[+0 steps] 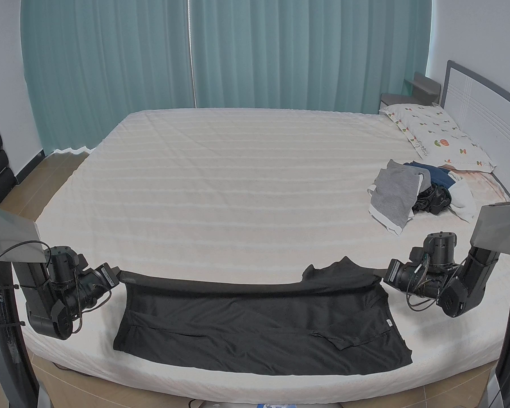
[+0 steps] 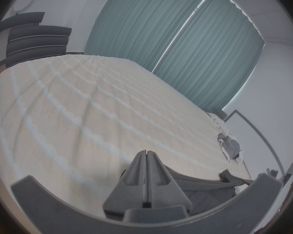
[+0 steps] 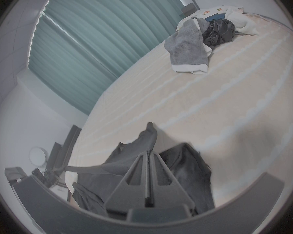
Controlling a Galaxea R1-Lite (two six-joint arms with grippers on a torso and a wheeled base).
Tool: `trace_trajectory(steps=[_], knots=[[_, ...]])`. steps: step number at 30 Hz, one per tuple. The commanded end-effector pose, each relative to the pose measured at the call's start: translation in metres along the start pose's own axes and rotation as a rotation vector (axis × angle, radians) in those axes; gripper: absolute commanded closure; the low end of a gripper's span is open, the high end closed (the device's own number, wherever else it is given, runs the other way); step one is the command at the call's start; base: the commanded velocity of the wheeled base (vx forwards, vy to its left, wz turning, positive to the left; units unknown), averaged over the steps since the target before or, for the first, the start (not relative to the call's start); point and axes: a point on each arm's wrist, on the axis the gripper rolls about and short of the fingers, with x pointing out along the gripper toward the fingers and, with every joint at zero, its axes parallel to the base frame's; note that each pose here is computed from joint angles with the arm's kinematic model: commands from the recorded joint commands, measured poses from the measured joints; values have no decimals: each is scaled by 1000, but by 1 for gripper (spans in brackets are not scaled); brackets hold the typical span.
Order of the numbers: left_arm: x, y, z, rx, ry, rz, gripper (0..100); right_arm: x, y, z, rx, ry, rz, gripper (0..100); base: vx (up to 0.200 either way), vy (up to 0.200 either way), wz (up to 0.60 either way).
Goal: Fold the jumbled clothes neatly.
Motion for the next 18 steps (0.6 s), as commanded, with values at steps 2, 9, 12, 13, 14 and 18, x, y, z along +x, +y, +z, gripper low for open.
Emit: trace_trajectory(steps=[2,9,12,13,14,18], knots=[[-19,10,-20,51,92,56,100,-21,-5,-21,-63,73,-40,100,0,0,0],[-31,16,-38,89,176,88,100,-30,-13,-40,-104,147,-81,100,0,0,0],[-31,18,-44,92,193,94,100,-31,-14,-44,-101,162,-90,100,0,0,0],[-31,20,-48,92,203,98,100,-33,-16,-47,-98,175,-97,100,0,0,0],[-31,20,-48,92,203,98,100,-33,-16,-47,-98,175,-97,100,0,0,0],[-31,22,-54,90,213,100,100,-32,-17,-51,-94,188,-103,100,0,0,0]])
